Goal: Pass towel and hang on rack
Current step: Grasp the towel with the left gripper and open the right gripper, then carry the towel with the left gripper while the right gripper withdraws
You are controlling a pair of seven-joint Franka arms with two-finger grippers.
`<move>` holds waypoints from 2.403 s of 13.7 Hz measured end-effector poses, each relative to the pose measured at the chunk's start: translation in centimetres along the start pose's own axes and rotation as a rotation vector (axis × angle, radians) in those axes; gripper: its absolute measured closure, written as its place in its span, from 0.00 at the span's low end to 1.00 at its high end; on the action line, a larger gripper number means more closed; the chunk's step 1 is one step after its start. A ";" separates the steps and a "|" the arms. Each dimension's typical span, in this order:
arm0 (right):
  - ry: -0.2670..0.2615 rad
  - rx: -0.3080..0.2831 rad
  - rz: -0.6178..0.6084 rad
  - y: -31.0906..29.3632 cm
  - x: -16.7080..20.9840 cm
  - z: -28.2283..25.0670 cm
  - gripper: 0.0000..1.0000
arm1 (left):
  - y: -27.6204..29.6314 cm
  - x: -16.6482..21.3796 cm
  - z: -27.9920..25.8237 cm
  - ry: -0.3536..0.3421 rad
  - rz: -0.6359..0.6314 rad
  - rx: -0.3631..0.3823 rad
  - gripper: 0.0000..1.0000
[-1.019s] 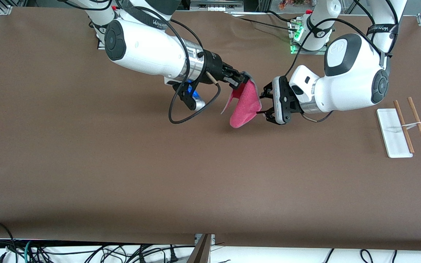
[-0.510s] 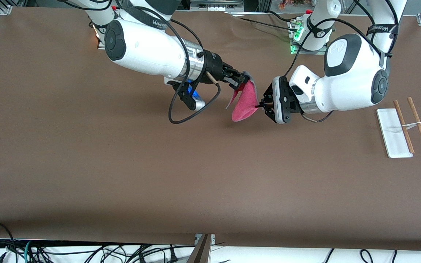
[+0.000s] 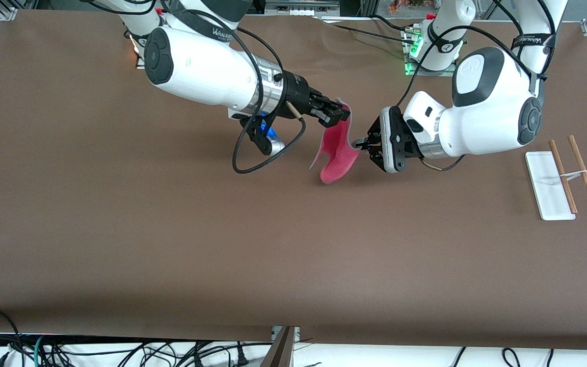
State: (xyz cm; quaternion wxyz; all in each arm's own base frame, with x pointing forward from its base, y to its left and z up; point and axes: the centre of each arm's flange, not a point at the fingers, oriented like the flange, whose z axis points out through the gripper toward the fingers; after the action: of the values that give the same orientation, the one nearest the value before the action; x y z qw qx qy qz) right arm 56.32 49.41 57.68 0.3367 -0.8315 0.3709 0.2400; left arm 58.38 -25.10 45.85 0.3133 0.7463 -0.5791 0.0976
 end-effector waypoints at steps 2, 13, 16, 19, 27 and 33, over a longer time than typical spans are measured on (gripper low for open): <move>0.013 0.008 0.010 -0.1 1.0 -0.6 0.39 | -0.2 -0.1 -0.6 0.005 -0.003 0.010 0.98; 0.167 -0.207 -0.364 4.2 16.4 -16.5 0.00 | -5.2 -12.5 -12.1 -0.252 -0.109 0.132 0.98; 0.217 -0.316 -0.534 7.8 17.6 -21.9 0.00 | -6.5 -19.9 -18.1 -0.345 -0.158 0.192 0.98; 0.308 -0.480 -0.677 12.6 18.1 -26.4 0.00 | -6.6 -25.7 -23.6 -0.409 -0.158 0.251 0.98; 0.382 -0.679 -0.764 17.9 18.3 -30.6 0.00 | -7.9 -45.0 -31.8 -0.485 -0.217 0.268 0.98; 0.394 -0.709 -0.768 17.9 18.2 -30.4 0.00 | -7.1 -57.8 -34.3 -0.456 -0.226 0.320 0.98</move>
State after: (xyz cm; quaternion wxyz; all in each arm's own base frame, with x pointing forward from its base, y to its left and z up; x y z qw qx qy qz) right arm 58.04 9.74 59.07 0.0241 -0.9984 -0.0061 0.0501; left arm 54.47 42.17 40.89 0.0623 0.8487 -0.5249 -0.0179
